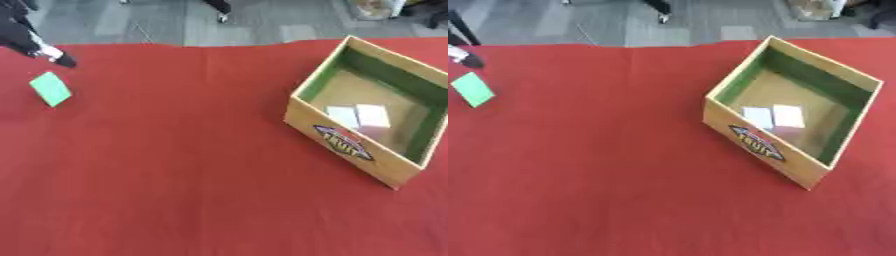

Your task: Pick up the objects with one hand, pass them to the other hand, and then place them into the box on the other side of the table.

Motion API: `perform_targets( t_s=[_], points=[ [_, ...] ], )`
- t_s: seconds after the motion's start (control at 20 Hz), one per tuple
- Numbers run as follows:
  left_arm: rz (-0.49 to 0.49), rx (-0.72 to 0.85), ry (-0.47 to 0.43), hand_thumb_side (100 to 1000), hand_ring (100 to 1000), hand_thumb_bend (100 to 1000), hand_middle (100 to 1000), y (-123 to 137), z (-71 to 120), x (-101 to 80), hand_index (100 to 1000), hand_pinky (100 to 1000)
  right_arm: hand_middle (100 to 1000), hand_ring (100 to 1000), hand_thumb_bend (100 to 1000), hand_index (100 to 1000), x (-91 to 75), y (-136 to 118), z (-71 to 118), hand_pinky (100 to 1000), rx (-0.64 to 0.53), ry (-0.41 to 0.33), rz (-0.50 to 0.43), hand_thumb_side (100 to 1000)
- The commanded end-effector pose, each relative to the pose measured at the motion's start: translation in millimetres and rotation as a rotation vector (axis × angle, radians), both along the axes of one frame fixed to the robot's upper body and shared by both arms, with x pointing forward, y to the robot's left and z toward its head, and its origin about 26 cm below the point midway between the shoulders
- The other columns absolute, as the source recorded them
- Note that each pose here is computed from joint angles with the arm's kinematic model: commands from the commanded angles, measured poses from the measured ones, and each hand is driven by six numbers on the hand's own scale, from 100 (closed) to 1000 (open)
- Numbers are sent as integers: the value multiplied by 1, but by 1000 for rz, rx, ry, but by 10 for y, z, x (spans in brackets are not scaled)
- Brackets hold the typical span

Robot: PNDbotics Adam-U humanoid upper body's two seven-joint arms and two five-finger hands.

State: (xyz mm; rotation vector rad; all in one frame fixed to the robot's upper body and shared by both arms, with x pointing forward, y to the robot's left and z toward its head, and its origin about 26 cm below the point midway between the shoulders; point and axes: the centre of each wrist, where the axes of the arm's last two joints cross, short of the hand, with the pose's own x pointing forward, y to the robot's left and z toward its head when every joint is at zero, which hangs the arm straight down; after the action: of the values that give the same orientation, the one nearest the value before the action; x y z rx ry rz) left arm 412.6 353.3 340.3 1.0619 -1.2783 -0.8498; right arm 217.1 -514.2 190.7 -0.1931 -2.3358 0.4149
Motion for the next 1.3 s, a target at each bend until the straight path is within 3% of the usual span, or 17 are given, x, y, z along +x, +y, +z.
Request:
perform_targets(
  t_s=[0.05,0.4,0.9,1.3],
  points=[
    [105,25,18,237,779,993,716,215,118,18,816,809,857,1000,100,1000,-27,-25,78,890,-42,-15,-13,470],
    [272,17,91,259,792,987,733,469,60,74,817,819,854,1000,100,1000,-37,-16,-1,890,-54,-17,-25,470],
    [218,-64,202,310,814,995,750,636,102,24,841,848,853,1000,100,1000,-39,8,-122,891,-75,-1,-37,470],
    [287,-49,193,166,822,884,758,733,77,-6,833,854,850,1000,100,1000,-56,30,-215,891,-92,3,-40,470]
  ],
)
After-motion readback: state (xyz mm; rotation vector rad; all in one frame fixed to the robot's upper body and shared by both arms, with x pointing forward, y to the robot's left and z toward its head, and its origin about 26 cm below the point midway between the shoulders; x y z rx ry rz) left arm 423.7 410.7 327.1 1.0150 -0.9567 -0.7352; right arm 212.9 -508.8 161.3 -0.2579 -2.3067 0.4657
